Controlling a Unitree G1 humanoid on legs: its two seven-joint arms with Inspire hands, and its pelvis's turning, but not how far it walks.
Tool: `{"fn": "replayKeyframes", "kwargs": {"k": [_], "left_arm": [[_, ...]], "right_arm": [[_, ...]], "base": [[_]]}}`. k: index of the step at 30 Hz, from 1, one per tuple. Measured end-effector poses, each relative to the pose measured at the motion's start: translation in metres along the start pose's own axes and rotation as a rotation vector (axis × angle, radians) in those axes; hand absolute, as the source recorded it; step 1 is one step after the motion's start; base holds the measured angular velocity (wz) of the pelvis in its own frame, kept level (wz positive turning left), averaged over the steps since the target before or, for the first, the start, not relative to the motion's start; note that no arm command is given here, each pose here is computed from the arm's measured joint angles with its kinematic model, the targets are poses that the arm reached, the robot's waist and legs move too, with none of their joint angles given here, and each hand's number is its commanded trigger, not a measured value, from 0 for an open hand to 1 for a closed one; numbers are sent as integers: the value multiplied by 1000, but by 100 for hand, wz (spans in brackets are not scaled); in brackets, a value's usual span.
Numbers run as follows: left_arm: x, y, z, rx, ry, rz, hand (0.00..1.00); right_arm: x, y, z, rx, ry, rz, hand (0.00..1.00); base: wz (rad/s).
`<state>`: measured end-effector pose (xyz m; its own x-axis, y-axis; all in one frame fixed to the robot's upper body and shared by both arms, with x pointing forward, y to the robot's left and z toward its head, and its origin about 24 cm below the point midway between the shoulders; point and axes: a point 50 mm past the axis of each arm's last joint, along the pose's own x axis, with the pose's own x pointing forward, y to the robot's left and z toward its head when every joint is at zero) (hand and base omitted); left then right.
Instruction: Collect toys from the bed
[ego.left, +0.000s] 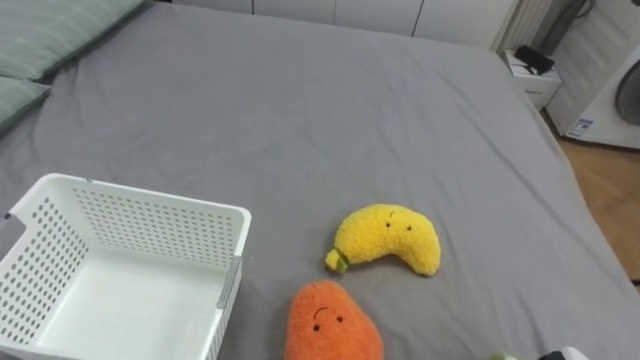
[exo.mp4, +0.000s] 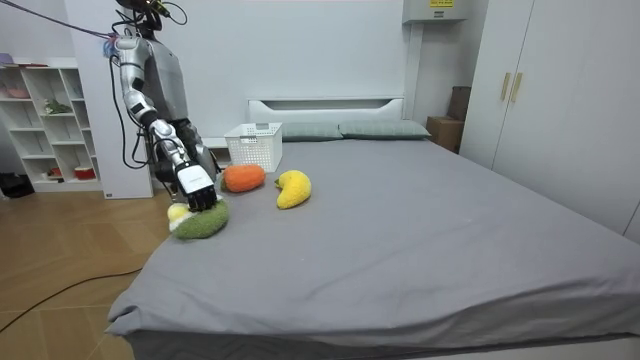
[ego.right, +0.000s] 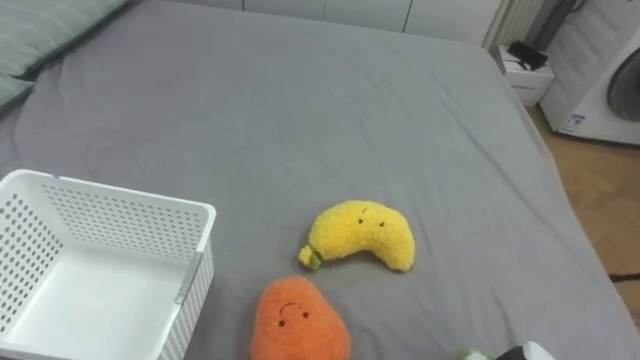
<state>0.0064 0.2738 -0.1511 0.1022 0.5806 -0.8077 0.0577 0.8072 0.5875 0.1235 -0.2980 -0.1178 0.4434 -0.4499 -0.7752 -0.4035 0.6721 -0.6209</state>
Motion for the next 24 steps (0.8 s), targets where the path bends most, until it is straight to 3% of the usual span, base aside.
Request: {"fn": "replayKeyframes", "kwargs": {"k": [5,11,16,24], "left_arm": [[0,2,4,-7,-17,8,0],[1,3,9,-15,-35,10,0],[0,3,9,-18,-46,23,0],[1,0,13,-54,-50,6,0]], "right_arm": [[-3,-6,13,13,-58,-11,100],[-24,-43,65,45,-310,-150,100],[-68,-87,115,59,-591,-339,100],[-126,-121,160,117,-897,-405,100]], "base": [[-6],[-11],[-2],[-4]]}}
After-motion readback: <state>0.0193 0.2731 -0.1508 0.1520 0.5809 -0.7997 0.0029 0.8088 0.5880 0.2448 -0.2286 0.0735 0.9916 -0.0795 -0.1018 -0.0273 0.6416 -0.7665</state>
